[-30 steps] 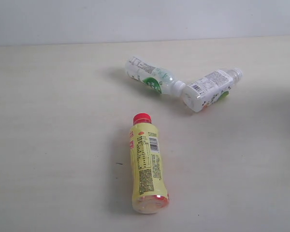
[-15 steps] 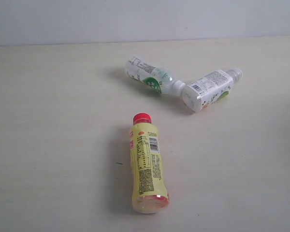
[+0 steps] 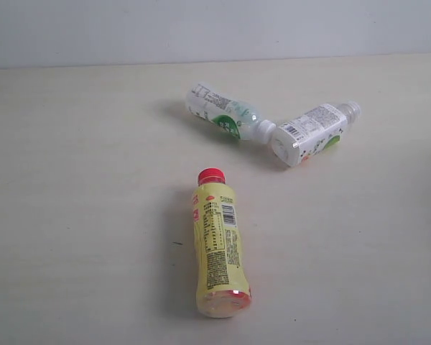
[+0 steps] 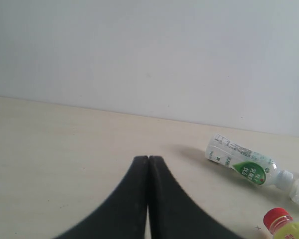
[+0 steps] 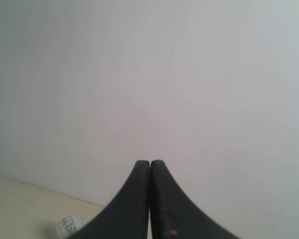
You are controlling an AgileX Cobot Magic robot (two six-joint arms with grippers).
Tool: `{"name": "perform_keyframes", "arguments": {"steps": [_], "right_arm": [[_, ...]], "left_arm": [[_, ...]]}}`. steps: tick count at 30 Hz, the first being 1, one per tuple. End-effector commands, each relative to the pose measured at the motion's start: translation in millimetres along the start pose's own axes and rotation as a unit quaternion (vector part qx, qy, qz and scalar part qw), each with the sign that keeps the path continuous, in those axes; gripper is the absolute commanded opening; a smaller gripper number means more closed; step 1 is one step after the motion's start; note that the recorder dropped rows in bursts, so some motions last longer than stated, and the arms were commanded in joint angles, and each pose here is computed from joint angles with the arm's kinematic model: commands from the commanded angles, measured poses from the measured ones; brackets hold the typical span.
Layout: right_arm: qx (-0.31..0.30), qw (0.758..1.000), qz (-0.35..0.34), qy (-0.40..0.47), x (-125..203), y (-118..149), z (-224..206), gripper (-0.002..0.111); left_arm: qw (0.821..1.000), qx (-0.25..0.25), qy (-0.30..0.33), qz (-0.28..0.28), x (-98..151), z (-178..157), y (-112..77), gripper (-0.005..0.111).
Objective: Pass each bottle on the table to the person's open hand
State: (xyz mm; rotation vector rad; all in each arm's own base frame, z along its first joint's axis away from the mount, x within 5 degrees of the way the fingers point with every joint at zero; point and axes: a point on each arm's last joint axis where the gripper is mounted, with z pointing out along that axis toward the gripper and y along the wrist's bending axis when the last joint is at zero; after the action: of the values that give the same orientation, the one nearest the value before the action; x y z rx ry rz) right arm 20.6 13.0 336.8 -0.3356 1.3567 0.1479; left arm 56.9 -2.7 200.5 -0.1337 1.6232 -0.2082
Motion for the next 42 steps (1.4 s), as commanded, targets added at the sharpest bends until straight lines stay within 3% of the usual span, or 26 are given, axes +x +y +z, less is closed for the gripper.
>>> {"name": "perform_keyframes", "arguments": {"steps": [1,10,17,42], "right_arm": [[0.008,1.0,-0.002,-0.006,5,-1,2,0.0],[0.013,0.999,0.004,-0.053,0,0,-15,0.0],[-0.025,0.998,0.001,-0.049,1,0,-15,0.0],[-0.025,0.999,0.002,-0.045,4,1,-14,0.0]], "left_arm": [[1.0,0.004,-0.003,0.002,0,-1,-0.4,0.002],[1.0,0.004,-0.003,0.002,0,-1,-0.4,0.002],[1.0,0.004,-0.003,0.002,0,-1,-0.4,0.002],[1.0,0.004,-0.003,0.002,0,-1,-0.4,0.002]]}}
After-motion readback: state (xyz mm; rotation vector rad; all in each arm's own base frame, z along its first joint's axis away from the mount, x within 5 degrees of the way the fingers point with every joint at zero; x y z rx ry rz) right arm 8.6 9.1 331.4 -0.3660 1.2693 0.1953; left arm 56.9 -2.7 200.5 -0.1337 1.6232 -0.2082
